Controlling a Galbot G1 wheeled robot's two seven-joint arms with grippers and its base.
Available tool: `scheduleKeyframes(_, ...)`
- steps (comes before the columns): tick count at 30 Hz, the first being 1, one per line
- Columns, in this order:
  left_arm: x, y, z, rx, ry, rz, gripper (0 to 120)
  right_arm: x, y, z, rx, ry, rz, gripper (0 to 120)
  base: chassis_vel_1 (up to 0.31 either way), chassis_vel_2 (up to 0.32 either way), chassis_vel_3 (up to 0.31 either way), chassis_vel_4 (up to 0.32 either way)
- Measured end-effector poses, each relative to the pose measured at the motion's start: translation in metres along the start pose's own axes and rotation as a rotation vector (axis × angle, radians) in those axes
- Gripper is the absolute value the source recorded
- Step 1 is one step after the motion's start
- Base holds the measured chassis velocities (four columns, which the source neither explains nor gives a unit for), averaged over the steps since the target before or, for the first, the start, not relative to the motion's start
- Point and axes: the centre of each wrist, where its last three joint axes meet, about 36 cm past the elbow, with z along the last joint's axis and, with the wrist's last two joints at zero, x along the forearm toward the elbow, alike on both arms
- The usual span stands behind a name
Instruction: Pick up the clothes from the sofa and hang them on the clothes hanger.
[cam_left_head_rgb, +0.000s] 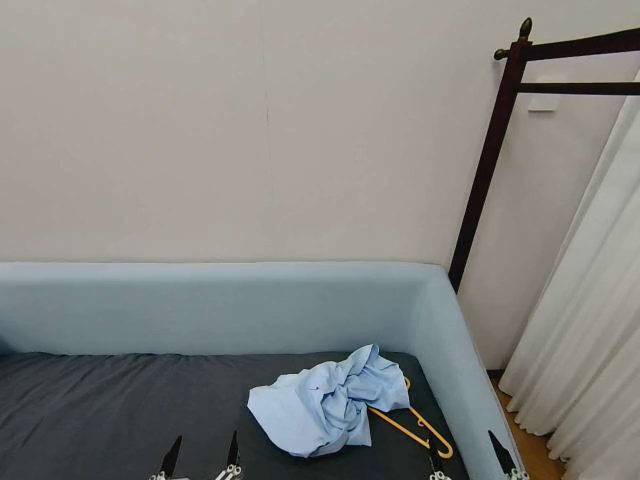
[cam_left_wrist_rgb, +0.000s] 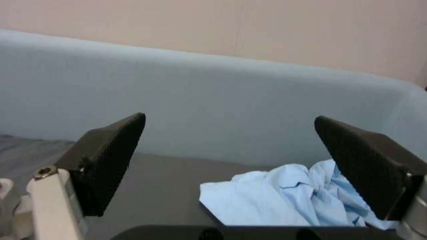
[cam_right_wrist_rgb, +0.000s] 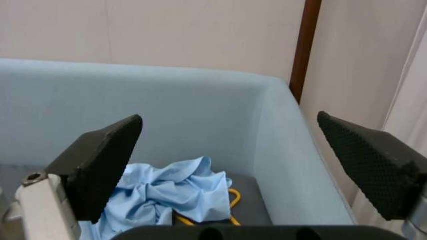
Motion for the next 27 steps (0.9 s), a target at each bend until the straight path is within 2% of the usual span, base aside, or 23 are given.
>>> scheduleKeyframes(11, 0.001, -0.003, 0.003, 0.023, -0.007, -0.003, 100, -0.001, -0.001, 0.002, -0.001, 0.012, -0.013, 100, 0.000, 0.000, 0.000, 0.000)
scheduleKeyframes(17, 0.002, 0.003, 0.008, 0.017, -0.005, 0.005, 100, -0.004, 0.005, 0.001, -0.044, 0.034, -0.020, 100, 0.000, 0.000, 0.000, 0.000)
scheduleKeyframes(22, 0.002, 0.010, 0.024, 0.006, 0.028, 0.004, 100, -0.014, 0.007, -0.006, -0.097, 0.108, -0.028, 100, 0.000, 0.000, 0.000, 0.000)
scheduleKeyframes(25, 0.000, 0.008, 0.035, 0.013, 0.056, 0.020, 100, -0.021, 0.004, -0.010, -0.171, 0.206, -0.031, 100, 0.000, 0.000, 0.000, 0.000)
scheduleKeyframes(26, 0.000, 0.008, 0.035, 0.013, 0.056, 0.020, 100, -0.021, 0.004, -0.010, -0.171, 0.206, -0.031, 100, 0.000, 0.000, 0.000, 0.000)
scheduleKeyframes(27, 0.004, 0.008, 0.039, 0.016, 0.067, 0.017, 100, -0.031, 0.000, -0.009, -0.206, 0.262, -0.061, 100, 0.000, 0.000, 0.000, 0.000)
